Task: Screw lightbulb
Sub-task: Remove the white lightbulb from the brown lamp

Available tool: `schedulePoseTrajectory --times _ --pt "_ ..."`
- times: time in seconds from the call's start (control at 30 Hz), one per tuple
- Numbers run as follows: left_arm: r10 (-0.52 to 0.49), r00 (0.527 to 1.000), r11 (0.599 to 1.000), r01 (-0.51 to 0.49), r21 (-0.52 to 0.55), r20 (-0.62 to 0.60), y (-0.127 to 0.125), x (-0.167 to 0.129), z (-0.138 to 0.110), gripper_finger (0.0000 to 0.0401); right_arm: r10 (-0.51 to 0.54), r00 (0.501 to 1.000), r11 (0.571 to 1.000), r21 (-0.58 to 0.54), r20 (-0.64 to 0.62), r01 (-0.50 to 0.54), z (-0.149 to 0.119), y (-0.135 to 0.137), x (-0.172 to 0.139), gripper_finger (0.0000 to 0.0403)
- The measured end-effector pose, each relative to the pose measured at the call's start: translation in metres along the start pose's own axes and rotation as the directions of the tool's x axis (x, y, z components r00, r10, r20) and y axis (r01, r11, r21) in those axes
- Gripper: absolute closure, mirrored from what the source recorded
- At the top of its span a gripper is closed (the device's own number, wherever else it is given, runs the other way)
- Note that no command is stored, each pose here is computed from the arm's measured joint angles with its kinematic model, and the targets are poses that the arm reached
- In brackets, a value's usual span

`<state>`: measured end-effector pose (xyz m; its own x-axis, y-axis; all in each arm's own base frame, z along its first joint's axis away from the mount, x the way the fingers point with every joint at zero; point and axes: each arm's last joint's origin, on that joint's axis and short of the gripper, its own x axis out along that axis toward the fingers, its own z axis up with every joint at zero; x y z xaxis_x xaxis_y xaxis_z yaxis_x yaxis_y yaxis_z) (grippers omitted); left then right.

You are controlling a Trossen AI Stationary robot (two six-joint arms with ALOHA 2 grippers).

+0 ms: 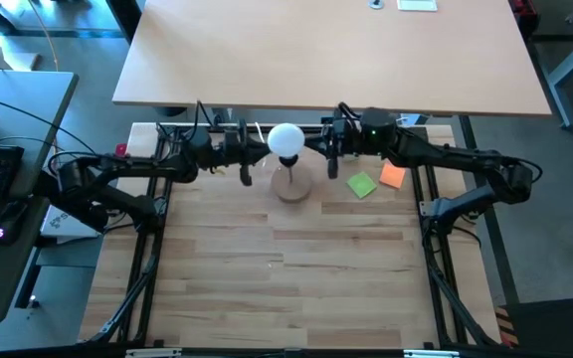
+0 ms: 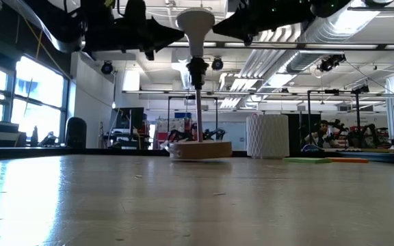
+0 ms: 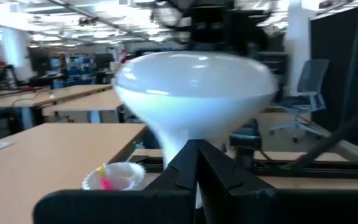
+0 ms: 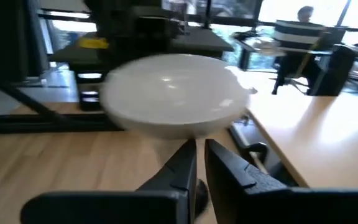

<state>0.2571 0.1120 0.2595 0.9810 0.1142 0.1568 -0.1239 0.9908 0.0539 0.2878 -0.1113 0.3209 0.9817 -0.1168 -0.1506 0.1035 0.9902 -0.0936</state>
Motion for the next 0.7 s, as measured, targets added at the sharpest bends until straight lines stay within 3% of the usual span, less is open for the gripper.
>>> schedulePoseTrajectory --times 0.27,0.53,0.7 --pt "-0.058 0.998 0.998 0.058 0.005 0.032 -0.017 0.001 0.010 0.0401 -0.096 0.995 0.994 0.043 -0.028 0.097 -0.004 -0.015 -0.004 0.0373" --pt "-0.038 0.999 0.999 0.038 -0.038 0.019 -0.016 -0.001 0.011 0.0401 -0.133 0.990 0.986 0.097 -0.051 0.137 -0.007 -0.026 -0.008 0.0373" --pt "0.023 0.996 0.998 -0.029 -0.062 -0.083 -0.009 -0.003 0.001 0.0401 -0.117 0.992 0.989 0.082 -0.045 0.120 -0.006 -0.026 -0.009 0.0373"
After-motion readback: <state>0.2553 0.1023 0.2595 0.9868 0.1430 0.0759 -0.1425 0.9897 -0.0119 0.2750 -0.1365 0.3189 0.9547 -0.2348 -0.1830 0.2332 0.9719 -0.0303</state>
